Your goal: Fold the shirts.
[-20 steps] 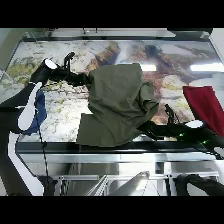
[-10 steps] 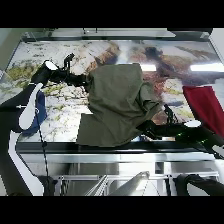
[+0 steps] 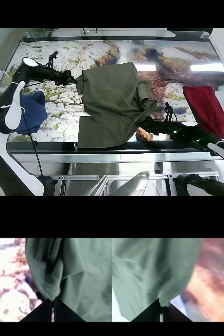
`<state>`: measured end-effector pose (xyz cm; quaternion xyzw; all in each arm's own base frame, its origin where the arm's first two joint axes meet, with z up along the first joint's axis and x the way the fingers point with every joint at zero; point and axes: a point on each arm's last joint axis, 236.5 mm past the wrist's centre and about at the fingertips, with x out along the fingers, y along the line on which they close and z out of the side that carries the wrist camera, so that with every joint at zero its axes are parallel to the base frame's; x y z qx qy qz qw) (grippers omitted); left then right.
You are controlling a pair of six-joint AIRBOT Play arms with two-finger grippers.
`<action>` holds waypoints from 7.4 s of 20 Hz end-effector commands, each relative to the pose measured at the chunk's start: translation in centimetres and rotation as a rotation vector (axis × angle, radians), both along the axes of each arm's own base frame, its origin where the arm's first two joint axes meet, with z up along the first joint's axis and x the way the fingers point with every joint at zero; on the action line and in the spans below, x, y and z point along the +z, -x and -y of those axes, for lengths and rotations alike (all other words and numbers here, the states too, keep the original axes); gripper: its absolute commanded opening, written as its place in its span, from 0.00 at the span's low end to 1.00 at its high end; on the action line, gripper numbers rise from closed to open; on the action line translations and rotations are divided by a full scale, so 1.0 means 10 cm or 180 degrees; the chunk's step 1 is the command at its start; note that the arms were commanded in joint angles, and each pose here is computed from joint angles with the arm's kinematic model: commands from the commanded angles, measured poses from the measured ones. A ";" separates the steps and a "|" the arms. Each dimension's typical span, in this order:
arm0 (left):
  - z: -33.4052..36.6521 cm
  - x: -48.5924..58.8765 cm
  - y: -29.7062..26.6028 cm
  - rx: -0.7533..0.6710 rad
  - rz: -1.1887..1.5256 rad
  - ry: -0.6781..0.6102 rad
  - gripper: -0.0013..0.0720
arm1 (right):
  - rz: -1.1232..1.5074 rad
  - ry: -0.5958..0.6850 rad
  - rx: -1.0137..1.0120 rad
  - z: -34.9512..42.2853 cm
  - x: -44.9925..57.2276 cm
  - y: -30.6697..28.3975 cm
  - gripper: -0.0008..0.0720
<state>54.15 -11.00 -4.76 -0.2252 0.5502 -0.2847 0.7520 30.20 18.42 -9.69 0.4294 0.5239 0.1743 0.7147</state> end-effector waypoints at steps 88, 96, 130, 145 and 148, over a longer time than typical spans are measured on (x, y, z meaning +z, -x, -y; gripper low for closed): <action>0.28 -0.35 1.50 -0.0386 -0.1158 -0.0476 0.04 | -0.0285 0.0545 -0.0460 2.66 -0.23 -0.94 0.42; 0.23 -0.35 1.50 -0.0359 -0.1180 -0.0465 0.04 | -0.0242 0.0432 -0.0077 2.36 -0.12 -0.93 0.41; 0.02 3.91 1.77 -0.0360 0.2361 0.1102 0.04 | 0.4060 0.1216 -0.0351 1.62 5.33 -0.09 0.03; -0.46 0.39 0.04 0.0276 0.0158 0.1167 0.03 | 0.1294 -0.0462 -0.0441 1.57 0.75 -2.63 0.03; -0.46 0.39 -0.13 0.0278 0.0200 0.1165 0.03 | 0.1386 -0.0439 -0.0476 1.69 0.82 -2.77 0.03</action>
